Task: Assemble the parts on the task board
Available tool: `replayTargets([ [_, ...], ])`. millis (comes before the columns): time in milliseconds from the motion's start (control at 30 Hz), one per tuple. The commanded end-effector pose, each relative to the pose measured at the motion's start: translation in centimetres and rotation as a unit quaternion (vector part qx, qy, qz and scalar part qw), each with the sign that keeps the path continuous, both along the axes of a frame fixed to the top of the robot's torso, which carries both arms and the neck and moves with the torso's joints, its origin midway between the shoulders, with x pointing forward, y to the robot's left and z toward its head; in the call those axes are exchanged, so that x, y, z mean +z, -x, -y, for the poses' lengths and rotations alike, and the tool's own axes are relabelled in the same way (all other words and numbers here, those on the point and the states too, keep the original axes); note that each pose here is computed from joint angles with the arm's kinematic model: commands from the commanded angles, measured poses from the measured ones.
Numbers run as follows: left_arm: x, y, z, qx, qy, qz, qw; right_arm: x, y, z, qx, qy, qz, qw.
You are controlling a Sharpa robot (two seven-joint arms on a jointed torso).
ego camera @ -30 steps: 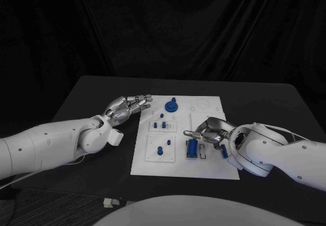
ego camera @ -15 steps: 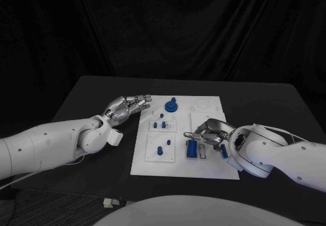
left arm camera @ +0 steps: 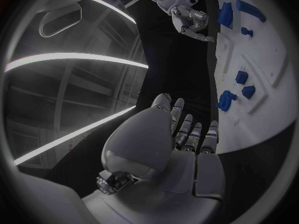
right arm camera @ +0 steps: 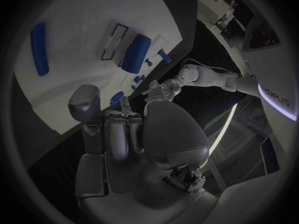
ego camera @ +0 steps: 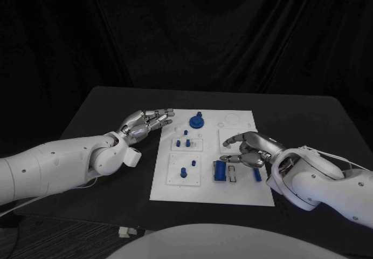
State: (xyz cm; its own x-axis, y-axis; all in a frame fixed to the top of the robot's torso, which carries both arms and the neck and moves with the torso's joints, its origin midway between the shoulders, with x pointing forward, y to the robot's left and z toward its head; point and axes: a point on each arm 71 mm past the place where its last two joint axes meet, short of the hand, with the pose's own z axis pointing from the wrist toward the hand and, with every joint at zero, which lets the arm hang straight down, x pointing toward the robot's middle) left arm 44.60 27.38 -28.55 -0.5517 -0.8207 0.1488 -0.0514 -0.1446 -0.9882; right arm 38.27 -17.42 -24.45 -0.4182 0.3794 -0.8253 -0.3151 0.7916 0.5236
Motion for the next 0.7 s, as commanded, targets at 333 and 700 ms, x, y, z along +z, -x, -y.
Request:
replayTargets([
  [333,0.15,0.08,-0.1,0.001,0.014,0.01,1.0,-1.4,3.2,-0.3,0.078,0.102,0.123,0.984],
  [700,0.12,0.13,-0.1,0.001,0.013,0.009,1.0,-3.0,4.1,-0.7,0.069,0.131,0.114,0.982],
])
